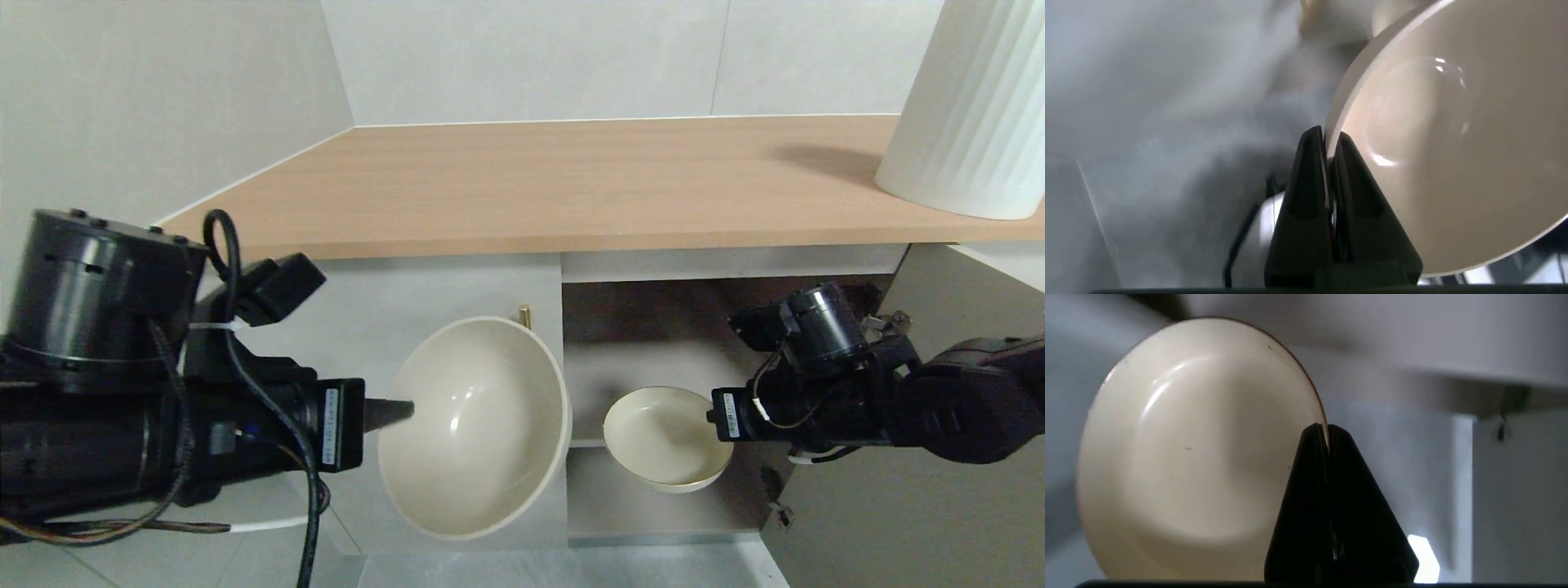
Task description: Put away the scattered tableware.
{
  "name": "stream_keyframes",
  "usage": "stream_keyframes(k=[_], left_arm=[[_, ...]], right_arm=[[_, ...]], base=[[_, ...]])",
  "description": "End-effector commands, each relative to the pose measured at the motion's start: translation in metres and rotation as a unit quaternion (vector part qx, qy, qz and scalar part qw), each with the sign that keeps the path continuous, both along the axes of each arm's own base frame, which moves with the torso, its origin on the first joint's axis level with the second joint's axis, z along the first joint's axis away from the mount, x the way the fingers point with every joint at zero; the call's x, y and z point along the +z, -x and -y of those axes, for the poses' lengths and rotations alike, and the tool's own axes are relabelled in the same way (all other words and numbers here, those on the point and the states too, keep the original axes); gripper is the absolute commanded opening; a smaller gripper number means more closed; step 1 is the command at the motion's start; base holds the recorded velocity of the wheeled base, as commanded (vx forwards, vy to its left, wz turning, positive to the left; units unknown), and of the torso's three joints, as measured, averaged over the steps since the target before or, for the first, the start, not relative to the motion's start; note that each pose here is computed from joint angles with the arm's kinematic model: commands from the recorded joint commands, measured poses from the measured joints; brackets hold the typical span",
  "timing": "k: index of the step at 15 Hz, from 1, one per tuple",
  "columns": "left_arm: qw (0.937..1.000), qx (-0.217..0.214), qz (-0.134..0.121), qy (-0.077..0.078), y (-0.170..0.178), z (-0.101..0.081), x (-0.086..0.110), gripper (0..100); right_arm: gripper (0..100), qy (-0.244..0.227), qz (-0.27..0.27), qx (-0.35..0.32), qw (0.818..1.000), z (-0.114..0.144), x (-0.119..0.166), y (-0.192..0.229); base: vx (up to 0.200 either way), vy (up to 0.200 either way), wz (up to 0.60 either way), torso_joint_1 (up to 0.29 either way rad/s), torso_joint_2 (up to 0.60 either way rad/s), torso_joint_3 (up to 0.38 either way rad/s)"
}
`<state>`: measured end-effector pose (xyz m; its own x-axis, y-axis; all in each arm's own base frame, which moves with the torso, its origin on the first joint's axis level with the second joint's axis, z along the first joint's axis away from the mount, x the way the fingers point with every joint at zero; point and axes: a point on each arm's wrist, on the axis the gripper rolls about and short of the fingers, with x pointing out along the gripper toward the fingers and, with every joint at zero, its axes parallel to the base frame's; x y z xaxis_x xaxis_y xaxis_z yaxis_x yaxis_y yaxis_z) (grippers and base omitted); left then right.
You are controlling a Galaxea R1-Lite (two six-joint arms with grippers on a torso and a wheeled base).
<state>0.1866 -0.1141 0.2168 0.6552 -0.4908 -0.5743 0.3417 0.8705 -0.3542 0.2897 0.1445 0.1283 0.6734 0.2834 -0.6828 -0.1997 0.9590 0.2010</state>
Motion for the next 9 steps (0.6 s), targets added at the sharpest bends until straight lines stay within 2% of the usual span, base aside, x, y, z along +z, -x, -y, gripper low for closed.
stream_keyframes(k=[1,2,4,7,9], left_arm=[[0.9980,-0.023,-0.050,-0.031,-0.008,0.018,-0.028,0],[0.9970,-0.025,-0.062,-0.039,-0.011,0.021,-0.035,0],[0.9961,-0.026,-0.071,-0.045,-0.013,0.023,-0.040,0],[0.9957,-0.029,-0.073,-0.048,-0.012,0.025,-0.041,0],[0.9956,-0.029,-0.074,-0.049,-0.012,0.025,-0.042,0]], right_arm=[[0,0.014,-0.019,-0.026,0.999,0.002,-0.043,-0.027],[0,0.021,-0.004,-0.047,0.999,0.002,-0.060,-0.039],[0,0.029,0.018,-0.074,0.997,0.002,-0.078,-0.053],[0,0.043,0.033,-0.110,0.992,0.003,-0.105,-0.073],[0,0.035,0.038,-0.137,0.989,0.005,-0.113,-0.086]], base=[[0.000,0.000,0.00,0.000,0.00,0.000],[0.000,0.000,0.00,0.000,0.00,0.000],[0.000,0.000,0.00,0.000,0.00,0.000],[0.000,0.000,0.00,0.000,0.00,0.000],[0.000,0.000,0.00,0.000,0.00,0.000]])
